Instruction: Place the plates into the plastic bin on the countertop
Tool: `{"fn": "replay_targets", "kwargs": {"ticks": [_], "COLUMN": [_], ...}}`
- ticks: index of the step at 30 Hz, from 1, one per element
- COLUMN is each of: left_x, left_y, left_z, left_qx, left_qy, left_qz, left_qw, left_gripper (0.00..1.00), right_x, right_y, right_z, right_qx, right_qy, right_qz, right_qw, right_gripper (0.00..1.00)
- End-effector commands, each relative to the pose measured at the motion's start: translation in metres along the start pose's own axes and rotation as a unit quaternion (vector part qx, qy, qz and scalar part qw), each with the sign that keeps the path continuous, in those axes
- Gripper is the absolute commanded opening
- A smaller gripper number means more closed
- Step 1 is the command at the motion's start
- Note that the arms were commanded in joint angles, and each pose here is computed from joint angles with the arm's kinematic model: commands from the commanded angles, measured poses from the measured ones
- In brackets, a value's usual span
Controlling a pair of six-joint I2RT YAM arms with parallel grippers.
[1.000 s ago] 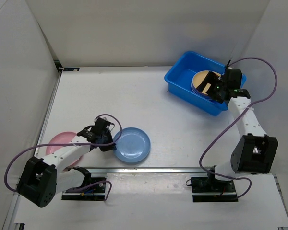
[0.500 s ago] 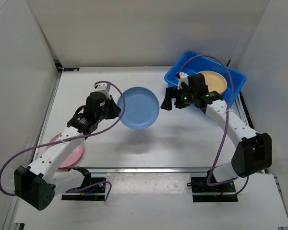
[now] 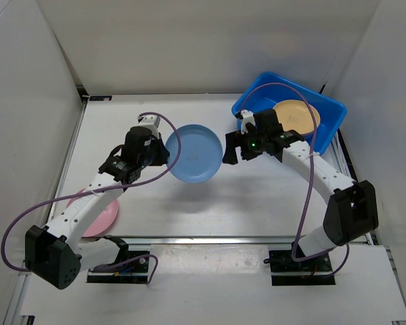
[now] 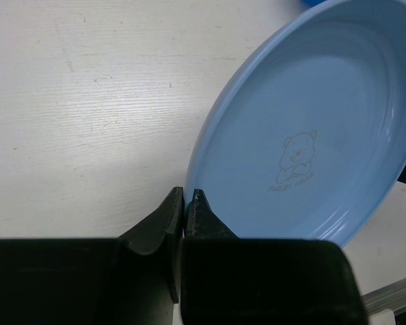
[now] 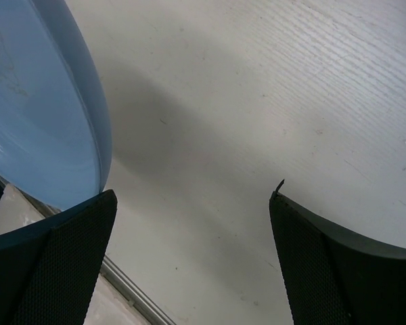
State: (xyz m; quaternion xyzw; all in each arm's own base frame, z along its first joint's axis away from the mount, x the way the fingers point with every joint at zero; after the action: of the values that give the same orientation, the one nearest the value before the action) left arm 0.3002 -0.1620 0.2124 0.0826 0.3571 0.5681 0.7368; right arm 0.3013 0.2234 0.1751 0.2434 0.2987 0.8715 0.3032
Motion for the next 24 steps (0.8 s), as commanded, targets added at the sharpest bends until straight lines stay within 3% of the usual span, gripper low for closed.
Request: {"fn": "replay_targets", "kwargs": {"ticks": [1,6,15,18,19,22,23,24], "left_x": [-0.017,-0.014,-0.035,-0.040,-0.041,-0.038,-0.035,-0.033], "left_y": [0.007,-0.001,-0.002,0.003,0.003,0.000,-0.001,-0.004], "left_z": [0.025,0.015,0.011,0.010,0.010,0.004,0.005,0.002], "left_qx": [-0.042,-0.024,-0.013,-0.014,-0.014,-0.003,-0.007,-0.004], "left_qy": [0.008,0.009,-0.004,-0.015,-0.016,-0.016,-0.014,-0.008], "left_qz": [-0.022,-0.017,-0.085,-0.111,-0.115,-0.107,-0.099,-0.092], "left_qw": [0.999,1.000,0.996,0.994,0.993,0.994,0.995,0.996], "left_gripper": [0.10,0.10,0.10,0.10,0.10,0.12,0.21,0.40], "right_x": [0.006,-0.010,0.017,0.012,0.013,0.017,0.017,0.013], "right_y": [0.020,0.037,0.001,-0.015,-0.020,-0.018,-0.016,-0.015], "right_z": [0.040,0.048,0.049,0.047,0.046,0.052,0.054,0.056], "right_qx": [-0.051,-0.063,-0.052,-0.039,-0.033,-0.046,-0.048,-0.052], "right_qy": [0.024,0.025,0.016,0.017,0.008,0.005,0.005,0.001], "right_qz": [-0.024,-0.090,0.035,0.044,0.049,0.060,0.060,0.043], "right_qw": [0.998,0.994,0.998,0.998,0.998,0.997,0.997,0.998], "right_gripper": [0.96,0.97,0.96,0.76,0.56,0.30,0.23,0.00]}}
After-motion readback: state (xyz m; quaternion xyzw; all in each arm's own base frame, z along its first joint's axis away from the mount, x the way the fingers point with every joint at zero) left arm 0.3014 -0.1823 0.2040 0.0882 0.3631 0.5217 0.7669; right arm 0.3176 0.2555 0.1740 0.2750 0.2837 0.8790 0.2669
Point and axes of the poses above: each gripper's point midway between its finger pads, its own y axis back along the fingers, its own x axis along the line the jaws close on, z = x × y, the point moved 2 cm from there along y, back along the fingers, and after that the axes turned 10 degrees about y, right-handed, at the moved point
